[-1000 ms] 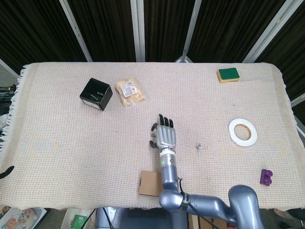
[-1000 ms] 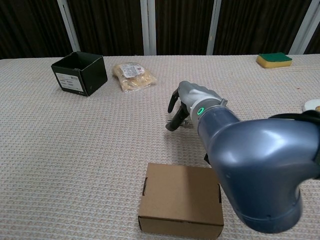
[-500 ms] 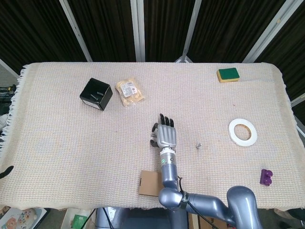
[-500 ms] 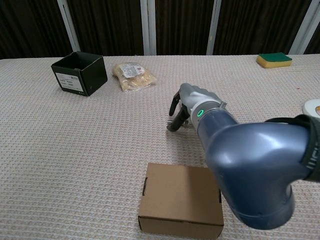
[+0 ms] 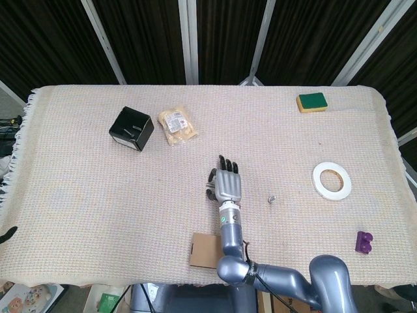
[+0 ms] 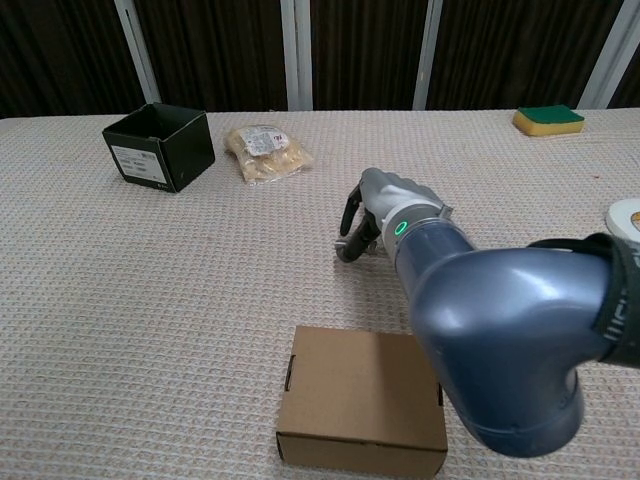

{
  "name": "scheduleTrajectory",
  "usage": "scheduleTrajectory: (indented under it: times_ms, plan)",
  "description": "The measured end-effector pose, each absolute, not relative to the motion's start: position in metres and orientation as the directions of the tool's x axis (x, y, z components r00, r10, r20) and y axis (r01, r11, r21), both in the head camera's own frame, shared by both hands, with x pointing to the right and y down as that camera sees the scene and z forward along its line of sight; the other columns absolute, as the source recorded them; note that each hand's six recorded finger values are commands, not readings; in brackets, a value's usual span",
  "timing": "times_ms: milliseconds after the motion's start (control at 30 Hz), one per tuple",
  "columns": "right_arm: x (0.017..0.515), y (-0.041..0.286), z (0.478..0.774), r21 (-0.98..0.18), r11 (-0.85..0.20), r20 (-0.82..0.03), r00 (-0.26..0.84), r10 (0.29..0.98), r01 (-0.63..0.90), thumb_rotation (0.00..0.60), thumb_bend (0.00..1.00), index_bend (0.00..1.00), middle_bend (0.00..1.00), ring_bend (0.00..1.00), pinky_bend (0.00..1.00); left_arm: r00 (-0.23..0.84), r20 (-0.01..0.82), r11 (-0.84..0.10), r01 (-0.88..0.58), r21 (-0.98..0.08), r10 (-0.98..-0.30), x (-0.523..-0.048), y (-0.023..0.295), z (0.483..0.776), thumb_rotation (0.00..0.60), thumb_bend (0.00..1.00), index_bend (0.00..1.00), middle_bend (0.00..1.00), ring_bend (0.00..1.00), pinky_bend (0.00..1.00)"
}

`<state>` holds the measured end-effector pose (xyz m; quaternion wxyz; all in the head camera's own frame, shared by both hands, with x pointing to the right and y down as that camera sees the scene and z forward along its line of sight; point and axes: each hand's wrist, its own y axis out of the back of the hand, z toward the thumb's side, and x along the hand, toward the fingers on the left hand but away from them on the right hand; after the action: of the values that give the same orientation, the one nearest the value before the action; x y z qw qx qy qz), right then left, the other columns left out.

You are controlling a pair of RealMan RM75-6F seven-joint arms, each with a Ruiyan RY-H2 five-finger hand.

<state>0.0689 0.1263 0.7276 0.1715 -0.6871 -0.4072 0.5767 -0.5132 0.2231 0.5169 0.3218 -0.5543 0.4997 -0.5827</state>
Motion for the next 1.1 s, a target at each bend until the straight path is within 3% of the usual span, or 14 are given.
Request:
scheduleTrajectory:
  times_ms: [1100]
  plan:
    - [0.0729,0.125,0.7353,-0.703,-0.62,-0.667,-0.021,0.745,0.348,0.6,0.33,0.55,0.0,0.0,0.0,-0.172,0.328,-0.299,-0.175,-0.938,-0.929,-0.5116,0.223,0.518,0.6,0.15,0.18,0.13,0.0,0.05]
